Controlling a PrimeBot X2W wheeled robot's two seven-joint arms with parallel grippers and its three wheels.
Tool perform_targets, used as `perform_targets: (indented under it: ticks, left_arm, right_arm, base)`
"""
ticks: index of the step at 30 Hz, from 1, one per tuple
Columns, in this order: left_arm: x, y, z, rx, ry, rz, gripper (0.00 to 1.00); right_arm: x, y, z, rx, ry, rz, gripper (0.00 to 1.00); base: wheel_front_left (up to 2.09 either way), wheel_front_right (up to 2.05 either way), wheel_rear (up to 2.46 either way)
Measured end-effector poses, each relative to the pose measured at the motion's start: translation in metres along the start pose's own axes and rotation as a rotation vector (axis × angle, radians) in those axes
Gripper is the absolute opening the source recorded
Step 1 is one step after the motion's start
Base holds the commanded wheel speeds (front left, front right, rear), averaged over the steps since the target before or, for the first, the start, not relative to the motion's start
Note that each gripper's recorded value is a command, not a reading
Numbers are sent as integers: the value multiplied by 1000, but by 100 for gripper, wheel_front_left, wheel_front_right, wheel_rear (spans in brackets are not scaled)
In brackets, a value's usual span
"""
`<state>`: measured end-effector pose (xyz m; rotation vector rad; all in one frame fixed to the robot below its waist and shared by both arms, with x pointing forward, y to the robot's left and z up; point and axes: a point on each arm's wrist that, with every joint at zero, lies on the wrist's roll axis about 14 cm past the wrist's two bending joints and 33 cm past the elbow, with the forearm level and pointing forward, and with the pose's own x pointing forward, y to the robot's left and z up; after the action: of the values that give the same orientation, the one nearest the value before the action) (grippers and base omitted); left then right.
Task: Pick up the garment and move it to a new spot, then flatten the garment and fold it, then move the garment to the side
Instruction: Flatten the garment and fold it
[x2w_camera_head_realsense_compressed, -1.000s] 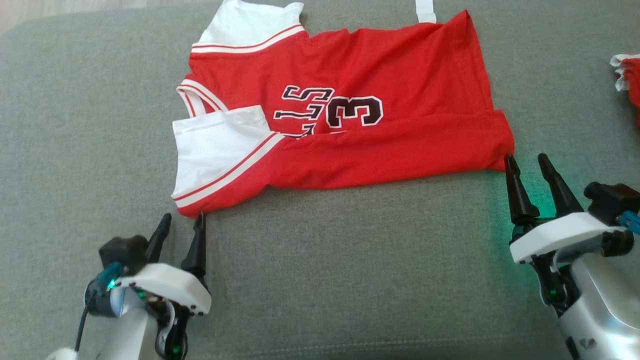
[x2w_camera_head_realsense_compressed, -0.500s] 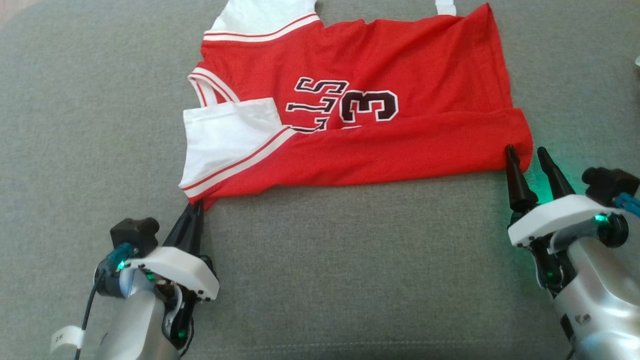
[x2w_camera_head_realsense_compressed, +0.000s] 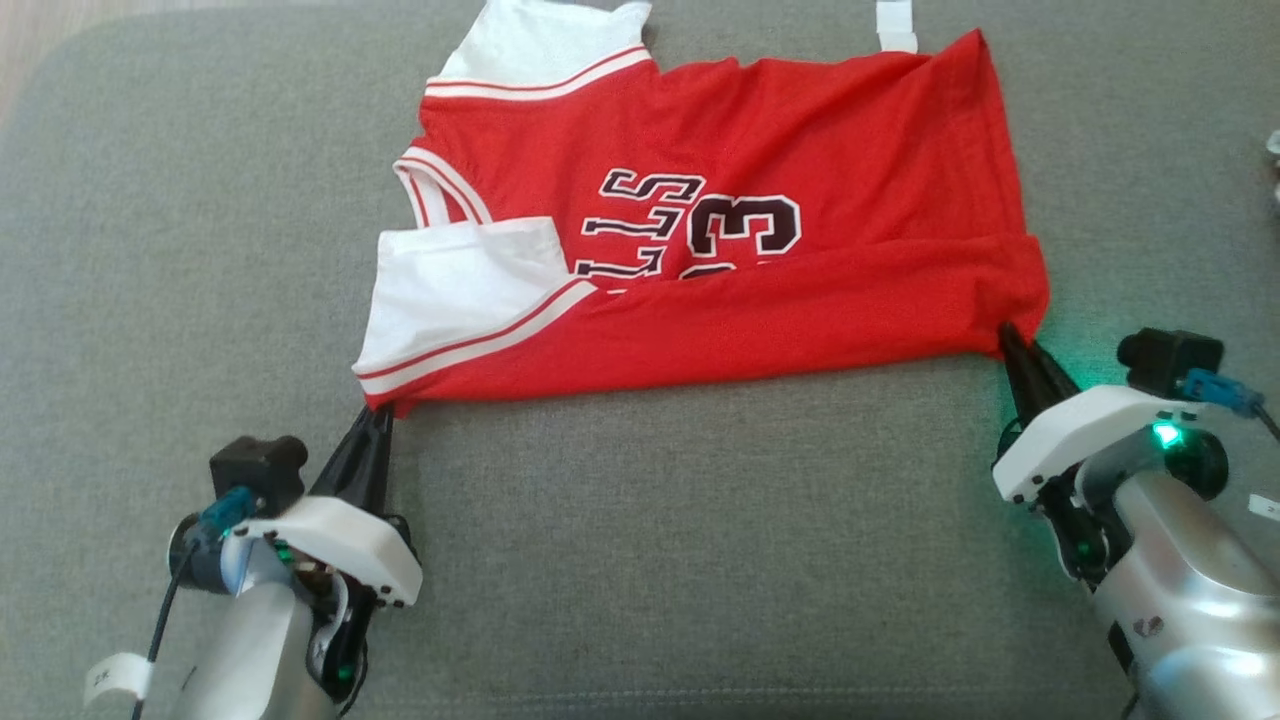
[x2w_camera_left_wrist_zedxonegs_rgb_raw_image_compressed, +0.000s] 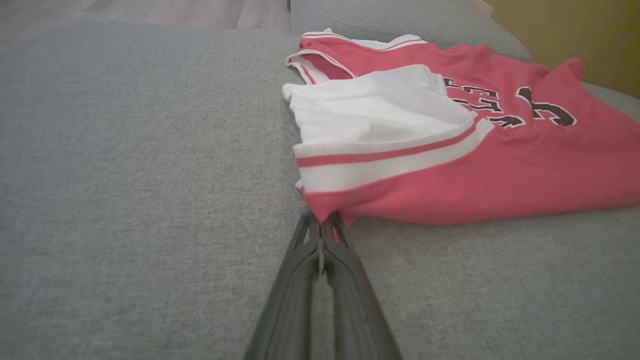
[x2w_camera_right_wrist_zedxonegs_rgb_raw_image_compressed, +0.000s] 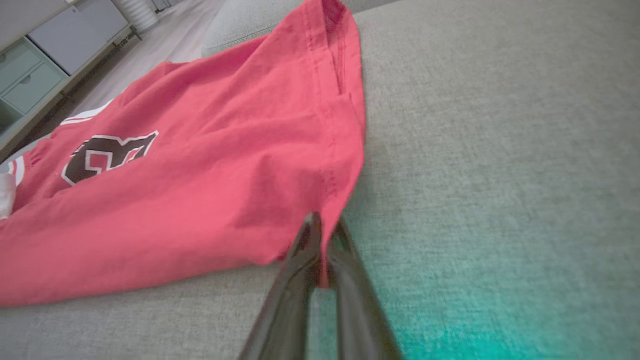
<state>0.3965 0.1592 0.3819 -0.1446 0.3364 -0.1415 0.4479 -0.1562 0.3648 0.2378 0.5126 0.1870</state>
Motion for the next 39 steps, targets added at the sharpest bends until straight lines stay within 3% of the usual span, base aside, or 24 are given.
perform_targets:
  ticks: [14,36,38,39]
  left_arm:
    - [-27,-9,-2,64,-1,-61,0]
    - [-111,-51,-29,50,120,-159,0]
    - [-111,-50,-30,56,126,-162,0]
    - [-112,-50,-32,63,138,-165,29]
  right_arm:
    - [-34,-20,11,-43,6,-9,0]
    - [-113,-61,-34,-36,127,-51,0]
    - [-113,-61,-32,-41,126,-53,100]
    - [-112,-60,-31,-45,125,-52,100]
  base:
    - [0,0,0]
    - [0,0,0]
    - [0,0,0]
    - [0,0,0]
